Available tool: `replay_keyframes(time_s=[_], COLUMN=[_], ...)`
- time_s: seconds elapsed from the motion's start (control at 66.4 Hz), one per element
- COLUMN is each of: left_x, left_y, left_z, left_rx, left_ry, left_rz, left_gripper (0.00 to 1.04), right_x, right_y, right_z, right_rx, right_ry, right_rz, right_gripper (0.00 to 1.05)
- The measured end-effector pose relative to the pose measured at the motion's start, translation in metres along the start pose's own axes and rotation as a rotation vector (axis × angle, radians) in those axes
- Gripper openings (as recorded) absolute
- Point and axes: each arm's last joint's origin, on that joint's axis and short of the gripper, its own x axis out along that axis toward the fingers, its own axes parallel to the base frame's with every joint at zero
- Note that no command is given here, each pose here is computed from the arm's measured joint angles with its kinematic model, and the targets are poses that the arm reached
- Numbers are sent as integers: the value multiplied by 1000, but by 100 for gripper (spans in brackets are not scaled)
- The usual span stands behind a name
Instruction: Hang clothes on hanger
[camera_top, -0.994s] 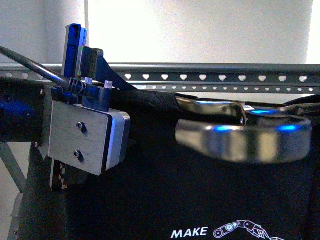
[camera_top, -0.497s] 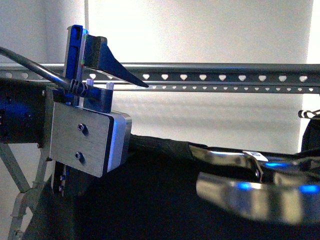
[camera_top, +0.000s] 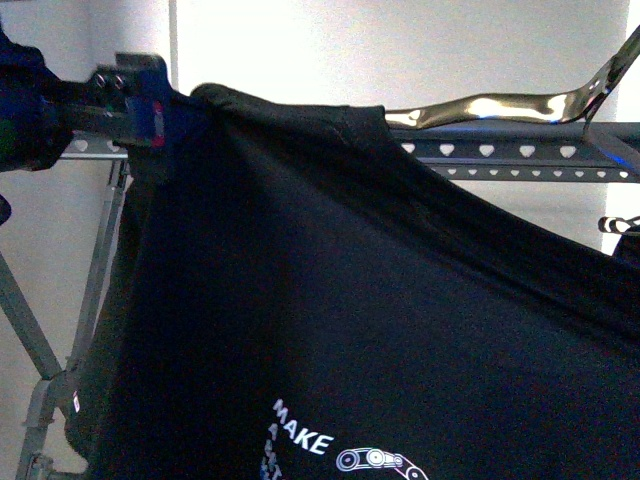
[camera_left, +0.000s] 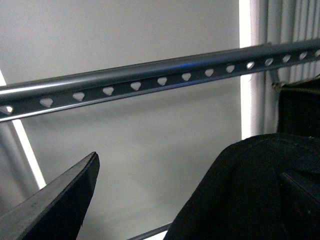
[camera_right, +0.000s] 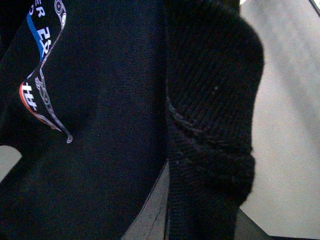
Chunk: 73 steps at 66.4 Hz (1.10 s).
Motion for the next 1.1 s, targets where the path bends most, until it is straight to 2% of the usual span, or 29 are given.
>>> replay_keyframes(time_s=[0.12, 0.301, 0.542, 0.738, 0.888, 1.099], left_x=[-9, -16, -22, -24, -29, -42], left_y=[-3, -5, -14, -5, 7, 14], left_z=[6, 16, 6, 4, 4, 17], left_rx=[-85, -181, -232, -323, -401, -433], left_ry=[6, -3, 40, 56, 59, 3], left_rz=[-14, -9, -100, -3, 88, 169], left_gripper=[98, 98, 98, 98, 98, 98], right_x=[1, -2, -2, -8, -17, -19], right_y=[-5, -8, -5, -17, -30, -32], right_z=[6, 11, 20, 33, 41, 30], right_rx=[80, 321, 606, 828, 1066, 1195], right_ry=[-7, 63, 133, 120, 111, 192], right_rz=[0, 11, 70, 71, 75, 52], right_gripper=[8, 8, 8, 8, 8, 8])
